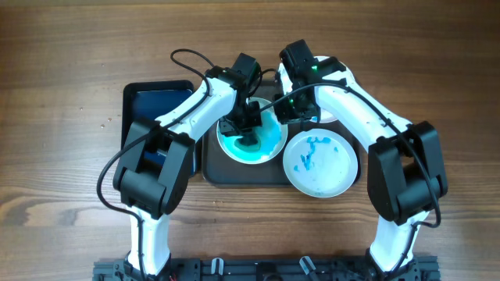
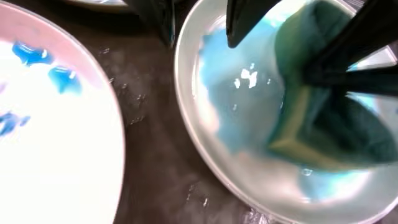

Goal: Clean dirty plates on tray and stack at the side
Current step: 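Scrub the plate with the sponge in left gripper while right gripper holds it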

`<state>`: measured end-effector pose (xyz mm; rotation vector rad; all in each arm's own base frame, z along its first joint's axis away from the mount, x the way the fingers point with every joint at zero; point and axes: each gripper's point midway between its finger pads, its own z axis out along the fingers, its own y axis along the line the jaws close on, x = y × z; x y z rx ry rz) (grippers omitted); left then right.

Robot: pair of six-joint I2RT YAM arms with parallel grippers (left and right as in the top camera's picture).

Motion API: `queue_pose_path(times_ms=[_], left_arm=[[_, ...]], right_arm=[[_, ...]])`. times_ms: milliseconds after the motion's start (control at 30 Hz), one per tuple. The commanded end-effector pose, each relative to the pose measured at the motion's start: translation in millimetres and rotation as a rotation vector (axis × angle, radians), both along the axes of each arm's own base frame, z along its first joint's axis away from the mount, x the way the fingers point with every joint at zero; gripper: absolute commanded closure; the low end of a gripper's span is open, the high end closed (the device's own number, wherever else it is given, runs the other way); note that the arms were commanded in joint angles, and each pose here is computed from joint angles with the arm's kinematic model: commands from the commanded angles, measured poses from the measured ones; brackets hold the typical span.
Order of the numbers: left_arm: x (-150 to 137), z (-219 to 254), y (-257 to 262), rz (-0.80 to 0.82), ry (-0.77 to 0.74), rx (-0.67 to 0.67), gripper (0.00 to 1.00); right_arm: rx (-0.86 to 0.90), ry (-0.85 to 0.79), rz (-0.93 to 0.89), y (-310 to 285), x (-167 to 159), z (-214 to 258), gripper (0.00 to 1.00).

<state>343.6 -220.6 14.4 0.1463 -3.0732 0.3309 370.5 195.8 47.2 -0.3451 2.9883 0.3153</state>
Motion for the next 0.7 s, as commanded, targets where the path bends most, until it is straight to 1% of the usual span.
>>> queue_pose_path(times_ms=[0, 100, 200, 233, 333, 367, 500, 567, 633, 667], left_arm=[[-4.0, -9.2, -2.0, 0.011, 0.027, -0.005, 0.96], [-4.0, -9.2, -2.0, 0.011, 0.027, -0.005, 0.96], [-3.9, -9.2, -2.0, 0.011, 0.027, -0.005, 0.96], [-3.9, -9.2, -2.0, 0.011, 0.027, -0.005, 0.96], [-3.9, -9.2, -2.2, 0.015, 0.028, -0.005, 0.96], [-4.2, -9.1, -2.8, 0.026, 0.032, -0.007, 0.96], [-8.8, -6.3, -12.5, 0.054, 0.068, -0.062, 0.96], [-9.8, -5.6, -14.8, 0.115, 0.091, -0.071, 0.96], [-4.4, -5.2, -17.1, 0.169, 0.085, -0.081, 0.96], [-0.1, -4.8, -19.0, 0.170, 0.067, -0.089, 0.96]], right_arm=[[-0.056, 0.028, -0.043, -12.2, -10.2, -28.5, 0.72], [-0.011, 0.057, -0.034, -6.2, -20.0, -39.6, 0.73], [-0.006, 0.061, -0.040, -6.8, -23.7, -47.3, 0.73], [0.002, 0.069, -0.045, -6.4, -26.6, -50.8, 0.76], [0.026, 0.072, -0.057, -3.4, -28.5, -55.7, 0.93], [0.032, 0.071, -0.056, -2.3, -28.3, -56.1, 0.96], [0.031, 0.073, -0.056, -2.6, -28.6, -56.1, 0.96], [0.031, 0.072, -0.057, -2.5, -28.5, -56.1, 0.96], [0.032, 0.071, -0.058, -2.6, -28.1, -56.1, 0.96], [0.032, 0.071, -0.057, -2.5, -28.0, -56.1, 0.96]])
